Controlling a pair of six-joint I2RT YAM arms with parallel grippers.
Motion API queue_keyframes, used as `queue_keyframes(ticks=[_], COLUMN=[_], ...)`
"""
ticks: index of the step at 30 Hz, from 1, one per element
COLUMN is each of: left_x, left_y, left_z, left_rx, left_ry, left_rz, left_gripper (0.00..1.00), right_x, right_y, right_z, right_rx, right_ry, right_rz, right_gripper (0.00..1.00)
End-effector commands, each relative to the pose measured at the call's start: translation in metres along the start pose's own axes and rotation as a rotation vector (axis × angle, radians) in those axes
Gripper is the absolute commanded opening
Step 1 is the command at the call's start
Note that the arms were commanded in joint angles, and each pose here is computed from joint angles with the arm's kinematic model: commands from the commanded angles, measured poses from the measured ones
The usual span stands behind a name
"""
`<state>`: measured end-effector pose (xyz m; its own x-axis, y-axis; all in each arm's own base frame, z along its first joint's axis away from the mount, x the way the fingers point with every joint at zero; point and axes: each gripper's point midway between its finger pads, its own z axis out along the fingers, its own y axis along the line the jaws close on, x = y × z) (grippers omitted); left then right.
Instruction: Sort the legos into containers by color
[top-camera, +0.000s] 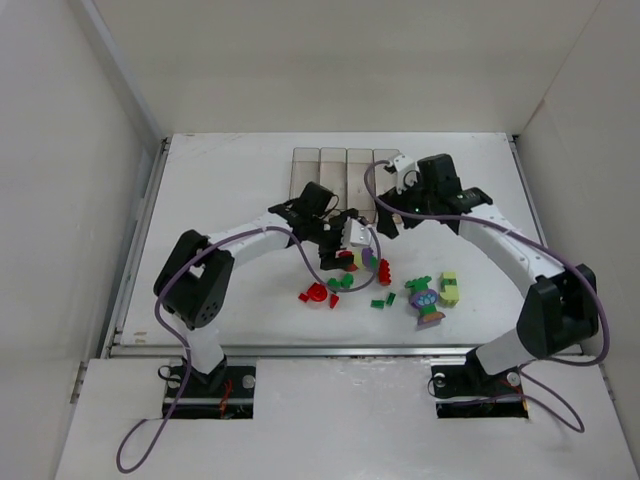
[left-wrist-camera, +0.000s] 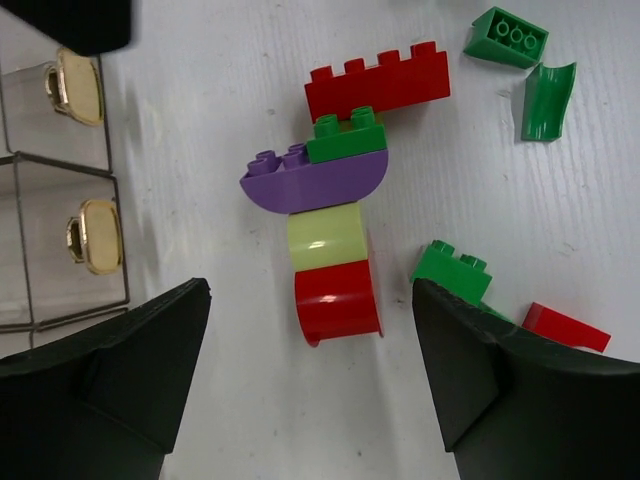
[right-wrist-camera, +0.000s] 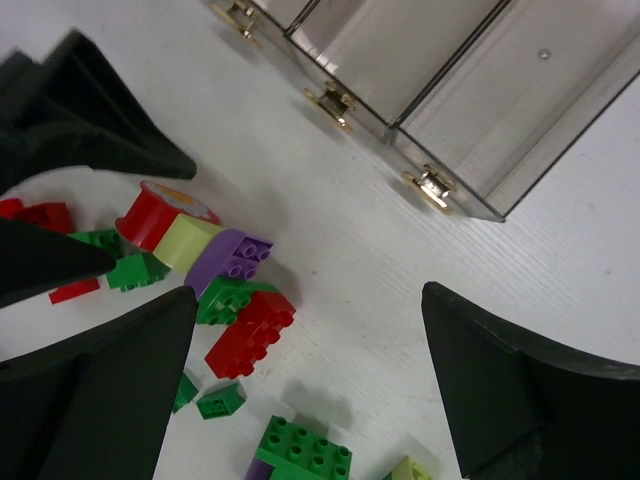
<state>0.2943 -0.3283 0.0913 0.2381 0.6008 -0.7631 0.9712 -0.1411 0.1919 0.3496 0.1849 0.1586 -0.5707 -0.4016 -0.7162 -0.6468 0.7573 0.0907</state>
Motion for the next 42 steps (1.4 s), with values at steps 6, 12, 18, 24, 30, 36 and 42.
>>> queue_keyframes(ticks=[6,12,18,24,30,36,42], left_x=[0.002,0.01,0.011,-0.002,-0.033,-0.063,-0.083], left_y=[-0.003,-0.004,-0.004,0.029,0.081,0.102,0.097], left_z=[0.019,0.026,0.03,0.025,-0.021,-0.083,-0.115], left_rx=[-0.006,0.027,0.028,-0.087,-0.262,-0.475,-0.58], left_ry=[0.041,0.069,0.091,0.111,0.068,0.025,-0.047], left_rz=[-0.035,-0.066,-0.09,-0.16,-0.228,-0.143,-0.091], left_gripper=[0.66,0.4,0.14,0.0,0.0,0.0,0.0], right_x=[-0.02,-0.013,-0.011,-0.022,-0.049,-0.071,-0.08], right_y=[-0.007,-0.007,-0.014,-0.041,-0.055,-0.02,-0.007], right_z=[-0.012,-0.018,-0.021,-0.044,-0.086,-0.089,-0.074], right_rx=[0.037,0.044,0.059,0.094,0.041,-0.196,-0.365], right_ry=[-0.1,-0.102,-0.104,-0.171,-0.29,-0.342,-0.356], right_rz=[0.012,0.018,0.031,0.122,0.184,0.108,0.129], right_gripper=[0.99,0.99,0.99,0.99,0.99,0.99,0.99])
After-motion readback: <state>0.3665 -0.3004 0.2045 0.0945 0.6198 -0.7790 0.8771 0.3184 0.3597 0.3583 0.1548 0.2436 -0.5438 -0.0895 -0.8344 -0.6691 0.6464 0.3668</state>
